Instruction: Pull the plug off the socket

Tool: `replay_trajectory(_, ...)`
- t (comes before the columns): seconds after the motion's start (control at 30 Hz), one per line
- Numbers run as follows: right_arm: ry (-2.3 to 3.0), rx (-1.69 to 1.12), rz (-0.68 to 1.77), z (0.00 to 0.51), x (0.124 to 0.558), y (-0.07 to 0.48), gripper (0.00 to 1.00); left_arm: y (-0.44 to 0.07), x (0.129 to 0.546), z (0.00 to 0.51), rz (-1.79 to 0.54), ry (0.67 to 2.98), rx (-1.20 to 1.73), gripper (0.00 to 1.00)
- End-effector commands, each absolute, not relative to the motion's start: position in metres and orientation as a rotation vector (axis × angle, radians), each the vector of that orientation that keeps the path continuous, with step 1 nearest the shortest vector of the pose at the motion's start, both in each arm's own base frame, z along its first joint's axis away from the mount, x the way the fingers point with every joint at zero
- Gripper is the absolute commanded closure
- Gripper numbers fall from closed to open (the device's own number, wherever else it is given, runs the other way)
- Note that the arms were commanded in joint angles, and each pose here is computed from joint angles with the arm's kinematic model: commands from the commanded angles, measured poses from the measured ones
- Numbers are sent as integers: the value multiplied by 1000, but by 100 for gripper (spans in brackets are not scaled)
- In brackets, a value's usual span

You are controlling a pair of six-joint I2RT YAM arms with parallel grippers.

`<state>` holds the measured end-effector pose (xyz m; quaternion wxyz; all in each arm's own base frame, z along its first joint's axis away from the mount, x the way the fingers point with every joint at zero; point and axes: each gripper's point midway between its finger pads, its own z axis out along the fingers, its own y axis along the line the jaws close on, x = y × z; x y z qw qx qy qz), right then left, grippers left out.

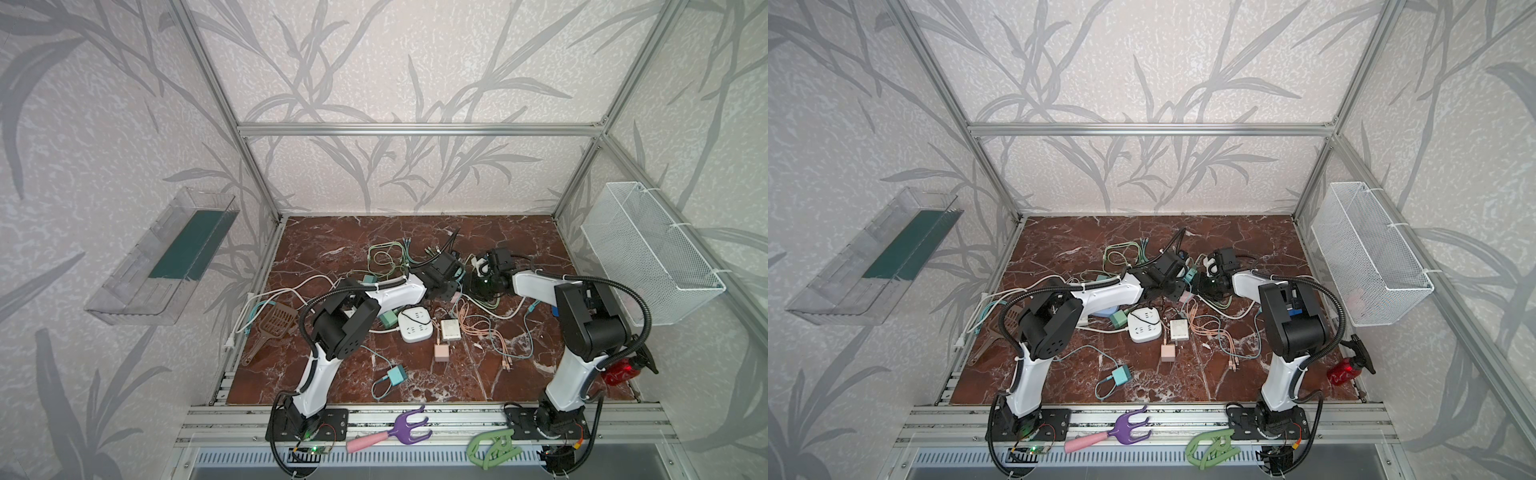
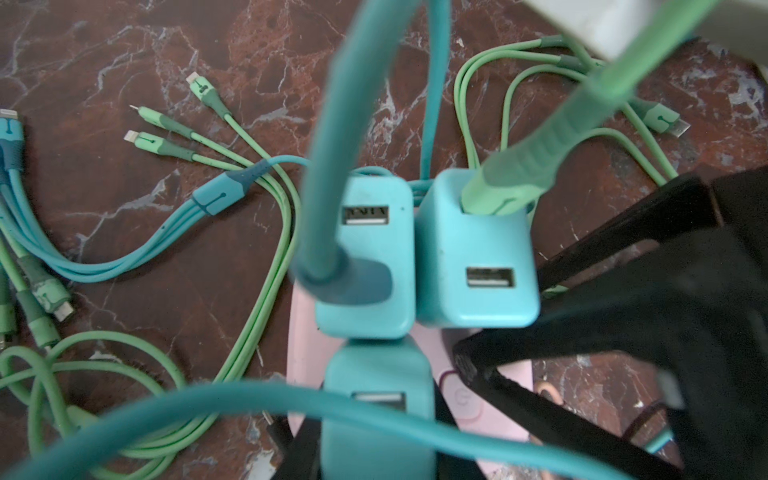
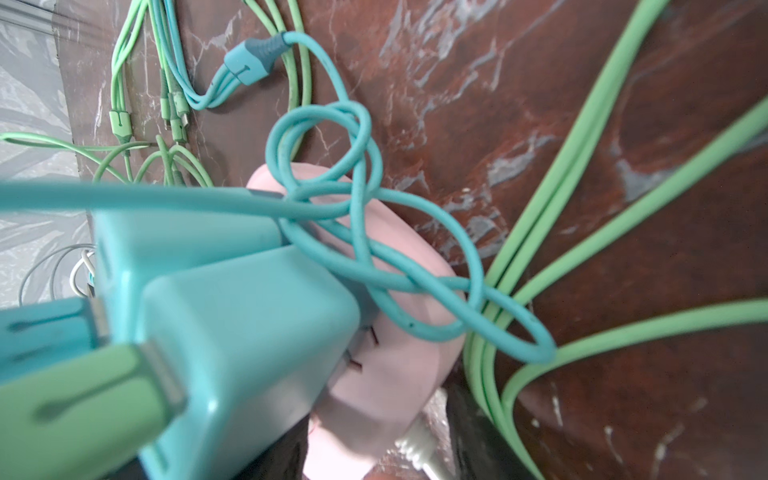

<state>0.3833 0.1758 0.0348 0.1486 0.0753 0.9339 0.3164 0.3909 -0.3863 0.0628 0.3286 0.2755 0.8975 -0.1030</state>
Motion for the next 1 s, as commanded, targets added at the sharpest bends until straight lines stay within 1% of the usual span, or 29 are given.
replay_trajectory(0.0,2703,207,887,36,377,178,47,-416,383,78,-332,2289,776,87)
replay_trajectory(0.27,2791,220,744,18,363,165,47,-425,380,86,-353,2260,787,89)
replay_trajectory(0.43,2864,236,661,4,356,157,47,-431,381,105,-375,2207,788,90)
replay_trajectory(0.53,2864,251,661,1,355,157,47,-433,377,111,-327,2155,843,90)
replay_trajectory(0.67,2843,252,687,5,358,159,47,-431,375,106,-302,2149,862,90)
replay_trajectory(0.8,2826,255,717,7,361,163,47,-432,373,108,-334,2143,852,90)
replay_trajectory(0.97,2844,258,689,2,360,160,47,-430,369,117,-387,2106,820,91)
